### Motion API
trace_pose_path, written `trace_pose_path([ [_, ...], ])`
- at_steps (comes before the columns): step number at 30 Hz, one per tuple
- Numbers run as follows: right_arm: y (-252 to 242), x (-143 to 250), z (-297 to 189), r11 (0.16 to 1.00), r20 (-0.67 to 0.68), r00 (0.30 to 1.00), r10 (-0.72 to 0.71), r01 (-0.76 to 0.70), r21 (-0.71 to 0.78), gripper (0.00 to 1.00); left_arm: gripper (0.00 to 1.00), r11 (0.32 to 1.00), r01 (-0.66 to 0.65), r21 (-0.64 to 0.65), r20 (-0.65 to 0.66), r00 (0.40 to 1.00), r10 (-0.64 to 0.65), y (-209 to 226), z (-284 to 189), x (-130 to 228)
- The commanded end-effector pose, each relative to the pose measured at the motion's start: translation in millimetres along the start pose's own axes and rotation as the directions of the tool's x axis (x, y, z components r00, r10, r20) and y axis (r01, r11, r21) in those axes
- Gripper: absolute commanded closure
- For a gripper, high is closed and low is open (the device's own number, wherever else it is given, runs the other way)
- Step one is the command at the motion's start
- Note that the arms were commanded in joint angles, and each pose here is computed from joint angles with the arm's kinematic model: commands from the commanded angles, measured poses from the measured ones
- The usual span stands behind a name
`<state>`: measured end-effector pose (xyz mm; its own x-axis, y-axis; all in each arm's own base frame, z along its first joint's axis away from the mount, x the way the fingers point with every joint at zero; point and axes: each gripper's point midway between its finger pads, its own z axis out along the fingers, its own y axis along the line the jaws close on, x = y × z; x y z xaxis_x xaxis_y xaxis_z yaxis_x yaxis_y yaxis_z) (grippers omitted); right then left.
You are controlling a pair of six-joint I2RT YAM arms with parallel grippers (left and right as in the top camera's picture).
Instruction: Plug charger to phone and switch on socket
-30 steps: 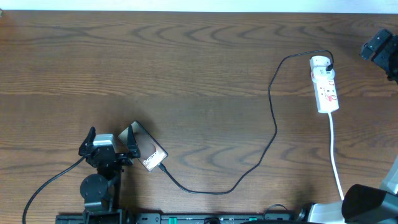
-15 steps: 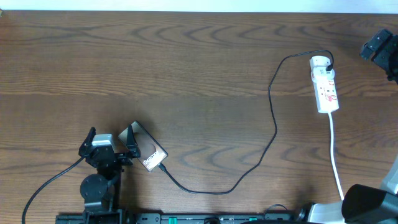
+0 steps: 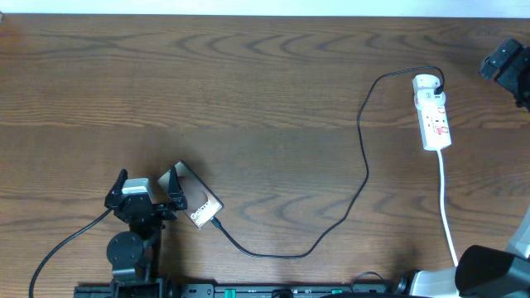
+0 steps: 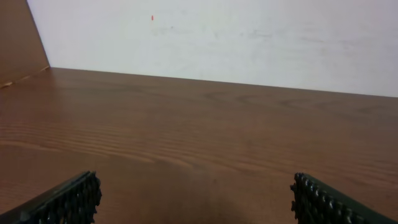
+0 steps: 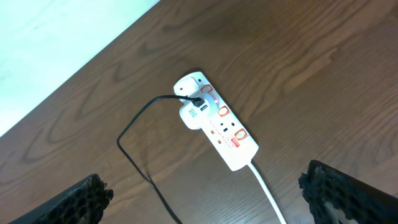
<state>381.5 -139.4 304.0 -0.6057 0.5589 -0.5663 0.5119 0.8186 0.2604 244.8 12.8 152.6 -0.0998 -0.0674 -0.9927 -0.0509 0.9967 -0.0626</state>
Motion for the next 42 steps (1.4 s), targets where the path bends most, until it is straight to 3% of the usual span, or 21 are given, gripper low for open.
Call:
trace_pose_path([
  [1,4,-1,-5,1.000,0.011,1.000,0.004,-0.004,-0.005,0.01,0.03,0.999,0.007,0.040,-0.047,0.999,-0.005,-7,0,14],
  [7,5,-2,-13,1.000,0.030,1.000,0.002,-0.002,-0.011,0.01,0.04,0.999,0.006,0.040,-0.047,0.999,-0.004,-7,0,14],
  [14,8,9,-71,1.000,0.107,0.994,-0.004,0.007,-0.027,0.01,0.03,0.999,0.006,0.040,-0.047,0.999,-0.004,-7,0,14],
  [22,48,18,-146,0.977,0.371,0.928,-0.039,0.113,-0.181,0.01,0.03,0.999,0.006,0.040,-0.047,0.999,-0.004,-7,0,14],
  [27,78,26,-155,0.926,0.560,0.828,-0.039,0.241,-0.292,0.01,0.03,0.999,0.007,0.040,-0.047,0.999,-0.005,-7,0,14],
  [34,101,52,-141,0.825,0.785,0.616,0.067,0.408,-0.391,0.01,0.03,0.999,0.006,0.040,-0.047,0.999,-0.004,-7,0,14],
  [35,102,66,-136,0.797,0.839,0.536,0.089,0.467,-0.383,0.01,0.03,0.999,0.006,0.040,-0.047,0.999,-0.004,-7,0,14],
  [39,99,102,-123,0.763,0.919,0.392,0.044,0.581,-0.284,0.01,0.03,0.999,0.006,0.040,-0.047,0.999,-0.004,-7,0,14],
  [42,84,130,-104,0.776,0.933,0.360,0.002,0.588,-0.229,0.01,0.03,0.999,0.006,0.040,-0.047,0.999,-0.004,-7,0,14],
])
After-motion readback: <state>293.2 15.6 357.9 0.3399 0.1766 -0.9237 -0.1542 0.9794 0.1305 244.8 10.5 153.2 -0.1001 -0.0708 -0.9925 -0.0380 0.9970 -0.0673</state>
